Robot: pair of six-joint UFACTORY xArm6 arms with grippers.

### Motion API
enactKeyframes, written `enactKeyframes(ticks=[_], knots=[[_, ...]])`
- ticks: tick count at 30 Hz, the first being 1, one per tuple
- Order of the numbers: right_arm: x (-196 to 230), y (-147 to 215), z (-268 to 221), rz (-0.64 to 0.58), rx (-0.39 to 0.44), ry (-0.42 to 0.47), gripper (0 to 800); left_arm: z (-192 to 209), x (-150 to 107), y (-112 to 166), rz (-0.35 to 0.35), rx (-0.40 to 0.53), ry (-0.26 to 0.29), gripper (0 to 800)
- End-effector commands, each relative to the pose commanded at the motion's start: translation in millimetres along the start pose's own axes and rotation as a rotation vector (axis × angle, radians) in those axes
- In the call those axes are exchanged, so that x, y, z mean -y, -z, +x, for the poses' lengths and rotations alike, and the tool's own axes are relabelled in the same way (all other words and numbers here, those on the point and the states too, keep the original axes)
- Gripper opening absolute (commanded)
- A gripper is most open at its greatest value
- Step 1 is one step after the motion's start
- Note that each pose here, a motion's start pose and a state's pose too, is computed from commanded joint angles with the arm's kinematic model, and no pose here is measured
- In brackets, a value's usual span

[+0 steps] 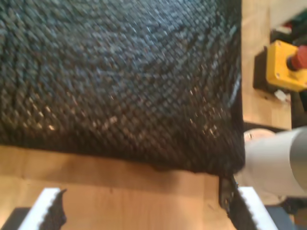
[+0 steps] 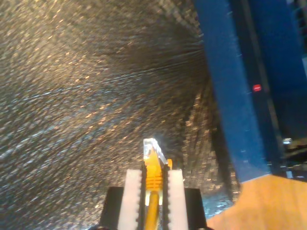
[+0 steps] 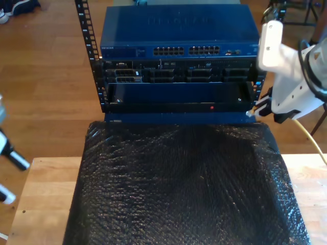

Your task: Grab the cable and plug it in

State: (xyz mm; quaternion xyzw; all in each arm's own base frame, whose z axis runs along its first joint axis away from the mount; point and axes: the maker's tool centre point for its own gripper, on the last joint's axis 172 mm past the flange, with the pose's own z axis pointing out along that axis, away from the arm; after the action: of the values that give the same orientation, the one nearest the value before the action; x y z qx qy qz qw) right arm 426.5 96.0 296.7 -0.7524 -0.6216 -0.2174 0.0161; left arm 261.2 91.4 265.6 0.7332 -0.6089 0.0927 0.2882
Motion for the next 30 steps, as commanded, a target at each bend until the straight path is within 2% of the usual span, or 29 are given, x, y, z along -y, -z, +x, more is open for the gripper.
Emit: enactKeyframes(ticks=[7,13,18,27,30], knots=[[3.2,-16.9,-13.8,0.034,0.048,-0.016,0,-42.9,-35.8,-13.9,-0.033,-0.016,-0.039,798],[5.4,-26.2,-27.9,0.047,0.104,-0.020,0,-56.9,-73.7,-39.8,-0.098,0.009,-0.142,799],[6.7,-32.0,-30.4,0.060,0.110,-0.023,0,-77.7,-106.4,-49.6,-0.131,0.037,-0.174,798],[8.3,-38.4,-32.9,0.074,0.115,-0.026,0,-109.0,-168.1,-90.8,-0.222,-0.051,-0.223,799],[8.3,-38.4,-32.9,0.074,0.115,-0.028,0,-113.8,-179.8,-97.7,-0.221,-0.078,-0.250,799]])
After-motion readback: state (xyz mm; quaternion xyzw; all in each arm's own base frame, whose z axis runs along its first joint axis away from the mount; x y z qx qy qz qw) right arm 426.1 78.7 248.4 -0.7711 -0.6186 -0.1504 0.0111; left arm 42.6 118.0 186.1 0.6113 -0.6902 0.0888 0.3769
